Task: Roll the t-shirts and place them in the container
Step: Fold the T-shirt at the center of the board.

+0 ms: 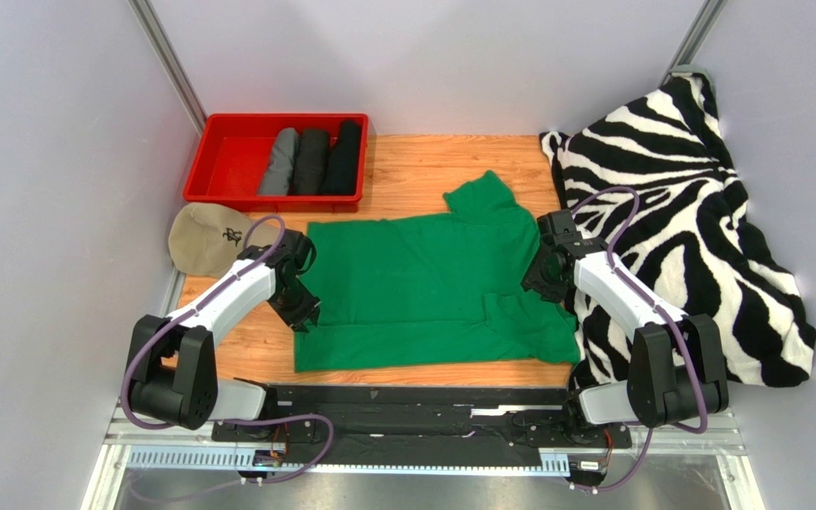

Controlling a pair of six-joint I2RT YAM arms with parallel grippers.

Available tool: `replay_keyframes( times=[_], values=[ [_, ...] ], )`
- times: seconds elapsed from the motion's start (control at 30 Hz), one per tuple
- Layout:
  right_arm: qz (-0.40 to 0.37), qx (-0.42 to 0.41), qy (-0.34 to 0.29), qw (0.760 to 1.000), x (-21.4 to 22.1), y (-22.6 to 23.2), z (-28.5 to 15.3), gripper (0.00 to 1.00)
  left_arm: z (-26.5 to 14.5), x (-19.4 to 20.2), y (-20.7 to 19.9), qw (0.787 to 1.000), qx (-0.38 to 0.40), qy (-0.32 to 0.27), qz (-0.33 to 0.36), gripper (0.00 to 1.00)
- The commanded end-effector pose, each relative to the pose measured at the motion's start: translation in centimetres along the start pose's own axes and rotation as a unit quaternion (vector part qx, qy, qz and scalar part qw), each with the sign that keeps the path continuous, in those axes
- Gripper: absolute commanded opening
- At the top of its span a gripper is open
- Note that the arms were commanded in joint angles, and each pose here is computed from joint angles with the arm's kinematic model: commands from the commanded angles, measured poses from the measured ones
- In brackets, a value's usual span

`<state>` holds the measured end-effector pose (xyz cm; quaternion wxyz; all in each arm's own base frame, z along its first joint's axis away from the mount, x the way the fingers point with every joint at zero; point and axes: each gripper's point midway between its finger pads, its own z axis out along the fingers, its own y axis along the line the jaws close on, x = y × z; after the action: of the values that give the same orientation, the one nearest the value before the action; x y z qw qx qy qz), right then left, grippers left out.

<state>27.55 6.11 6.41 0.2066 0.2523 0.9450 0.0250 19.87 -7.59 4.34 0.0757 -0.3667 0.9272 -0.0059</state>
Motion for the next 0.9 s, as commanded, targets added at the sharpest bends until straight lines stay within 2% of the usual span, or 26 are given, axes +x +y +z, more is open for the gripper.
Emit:
replay_keyframes(
  times=[0.0, 0.23, 0.4, 0.6, 0.73, 0.8, 0.87],
  values=[
    [0.010, -0.014, -0.019, 1.000, -0.6, 0.5, -0.4, 0.43, 0.8, 0.1, 0.3, 1.000, -0.017, 0.002, -0.014, 0.34],
    [0.010, -0.012, -0.021, 1.000, -0.4, 0.1, -0.3, 0.43, 1.8, -0.3, 0.9, 0.999, -0.046, -0.004, -0.007, 0.37],
    [0.010, -0.010, -0.021, 1.000, -0.2, -0.1, -0.2, 0.43, 2.4, -0.1, 1.9, 0.998, -0.069, -0.006, -0.003, 0.34],
    [0.010, -0.014, -0.017, 1.000, 0.3, -0.1, 0.0, 0.43, 2.4, -0.6, 3.1, 0.995, -0.094, -0.022, 0.002, 0.19],
    [0.011, -0.017, -0.014, 1.000, 0.4, -0.1, 0.1, 0.43, 2.3, -0.7, 2.8, 0.996, -0.086, -0.019, 0.010, 0.03],
    [0.009, -0.018, -0.015, 1.000, 0.4, -0.1, 0.1, 0.43, 1.8, -0.9, 2.3, 0.997, -0.072, -0.020, 0.021, 0.05],
    [0.009, -0.020, -0.018, 1.000, 0.2, 0.0, -0.1, 0.43, 0.8, -1.3, 1.8, 0.998, -0.052, -0.031, 0.022, 0.13]
  ],
)
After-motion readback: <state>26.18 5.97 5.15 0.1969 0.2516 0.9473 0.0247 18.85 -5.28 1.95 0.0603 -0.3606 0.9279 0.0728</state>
